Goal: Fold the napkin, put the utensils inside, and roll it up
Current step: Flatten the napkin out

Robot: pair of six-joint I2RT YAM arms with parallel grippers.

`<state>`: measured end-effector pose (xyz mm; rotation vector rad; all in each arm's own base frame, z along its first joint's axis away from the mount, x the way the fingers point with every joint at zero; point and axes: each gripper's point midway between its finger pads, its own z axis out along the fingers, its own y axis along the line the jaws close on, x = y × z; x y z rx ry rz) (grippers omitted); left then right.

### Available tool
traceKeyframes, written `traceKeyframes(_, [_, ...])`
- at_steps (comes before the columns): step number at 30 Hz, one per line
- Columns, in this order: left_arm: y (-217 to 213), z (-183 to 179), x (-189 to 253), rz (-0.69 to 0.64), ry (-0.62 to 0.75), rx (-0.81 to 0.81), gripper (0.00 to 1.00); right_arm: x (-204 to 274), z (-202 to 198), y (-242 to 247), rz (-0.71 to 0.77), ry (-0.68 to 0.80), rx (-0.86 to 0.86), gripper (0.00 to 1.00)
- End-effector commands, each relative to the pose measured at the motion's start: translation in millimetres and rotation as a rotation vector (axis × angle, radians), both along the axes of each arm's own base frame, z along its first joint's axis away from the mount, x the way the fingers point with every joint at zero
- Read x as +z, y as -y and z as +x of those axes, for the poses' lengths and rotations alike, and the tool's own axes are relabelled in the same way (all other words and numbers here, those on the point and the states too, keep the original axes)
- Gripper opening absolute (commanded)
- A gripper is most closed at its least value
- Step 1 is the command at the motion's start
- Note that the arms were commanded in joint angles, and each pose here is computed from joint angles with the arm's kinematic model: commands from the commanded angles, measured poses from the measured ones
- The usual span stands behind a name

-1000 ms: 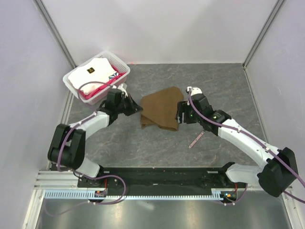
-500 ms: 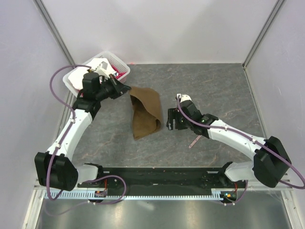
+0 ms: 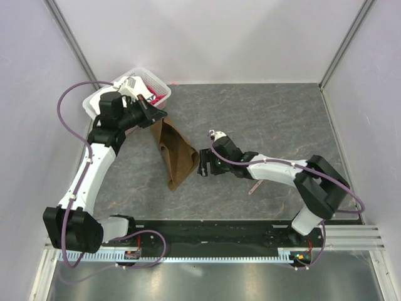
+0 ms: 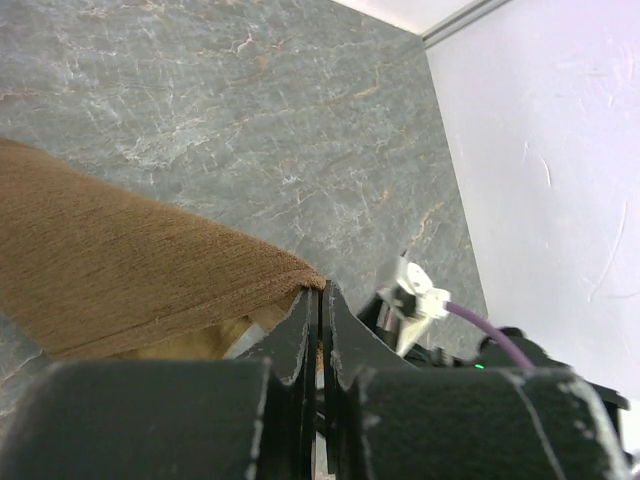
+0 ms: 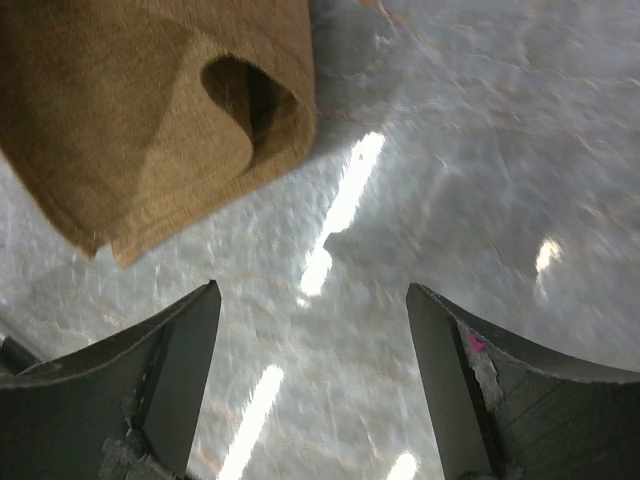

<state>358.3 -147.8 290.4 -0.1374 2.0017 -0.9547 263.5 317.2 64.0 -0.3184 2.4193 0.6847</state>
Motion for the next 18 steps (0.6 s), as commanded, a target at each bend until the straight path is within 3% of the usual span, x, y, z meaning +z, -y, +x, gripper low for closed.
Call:
traceKeyframes(1, [1.3,-4.2,25.0,0.011,0.076,-0.05,0.02,15.8,32.5,-34.9,0.083,0.077,-0.011,0.83])
traceKeyframes(8, [-2.5,-3.9,25.6,0.018,0.079,-0.049,0.02,15.5,57.3,-70.2,0.094,0.106,0.061,0.7])
traceKeyframes(18, [-7.1,-1.0,24.5,0.028,0.077,-0.046,0.02,-1.3,58.5,-81.3,0.112,0.062,0.066,0.53])
